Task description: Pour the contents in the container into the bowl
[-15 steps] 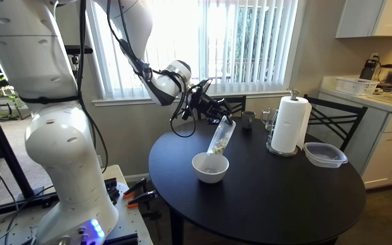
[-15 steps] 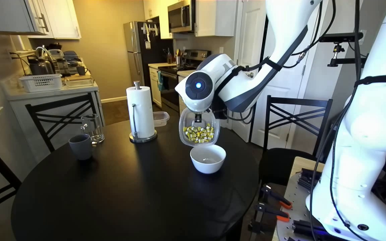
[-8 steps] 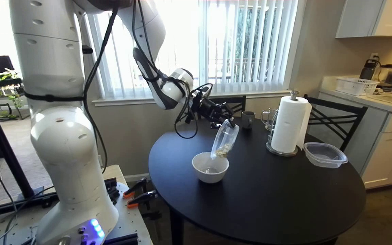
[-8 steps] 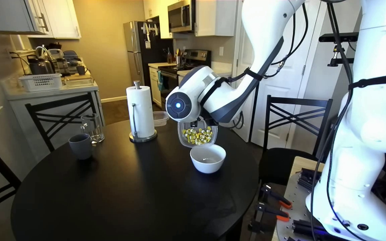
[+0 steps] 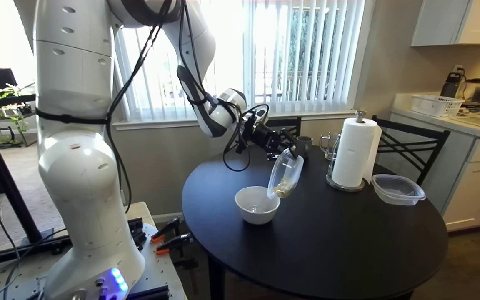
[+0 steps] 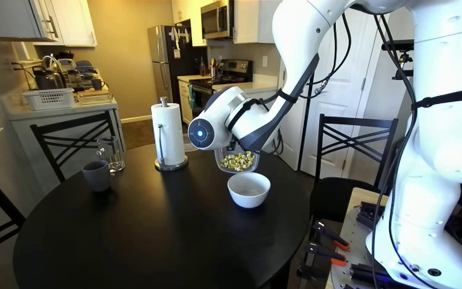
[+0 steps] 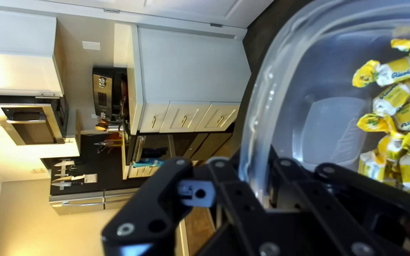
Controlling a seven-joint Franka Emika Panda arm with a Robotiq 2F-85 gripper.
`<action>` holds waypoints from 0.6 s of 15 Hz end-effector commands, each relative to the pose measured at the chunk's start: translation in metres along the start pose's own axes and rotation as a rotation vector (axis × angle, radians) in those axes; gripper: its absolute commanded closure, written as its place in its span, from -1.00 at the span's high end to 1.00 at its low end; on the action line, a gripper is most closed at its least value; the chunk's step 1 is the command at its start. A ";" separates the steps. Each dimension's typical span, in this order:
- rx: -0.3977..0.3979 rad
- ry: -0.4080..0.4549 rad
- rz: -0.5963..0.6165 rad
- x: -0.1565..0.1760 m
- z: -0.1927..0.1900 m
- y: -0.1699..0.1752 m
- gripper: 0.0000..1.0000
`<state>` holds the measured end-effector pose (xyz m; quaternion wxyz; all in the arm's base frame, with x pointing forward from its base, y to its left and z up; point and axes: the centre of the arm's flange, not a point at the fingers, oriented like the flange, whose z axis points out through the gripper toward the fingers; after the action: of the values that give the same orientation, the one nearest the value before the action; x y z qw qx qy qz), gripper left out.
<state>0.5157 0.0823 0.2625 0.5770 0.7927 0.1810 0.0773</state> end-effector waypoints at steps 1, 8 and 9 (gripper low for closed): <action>-0.057 -0.032 -0.060 0.002 0.012 -0.001 -0.97; -0.133 -0.081 -0.171 -0.005 0.012 -0.005 -0.97; -0.157 -0.093 -0.191 -0.007 0.010 -0.004 -0.97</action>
<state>0.5136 0.0687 0.2514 0.6180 0.7598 0.2004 0.0233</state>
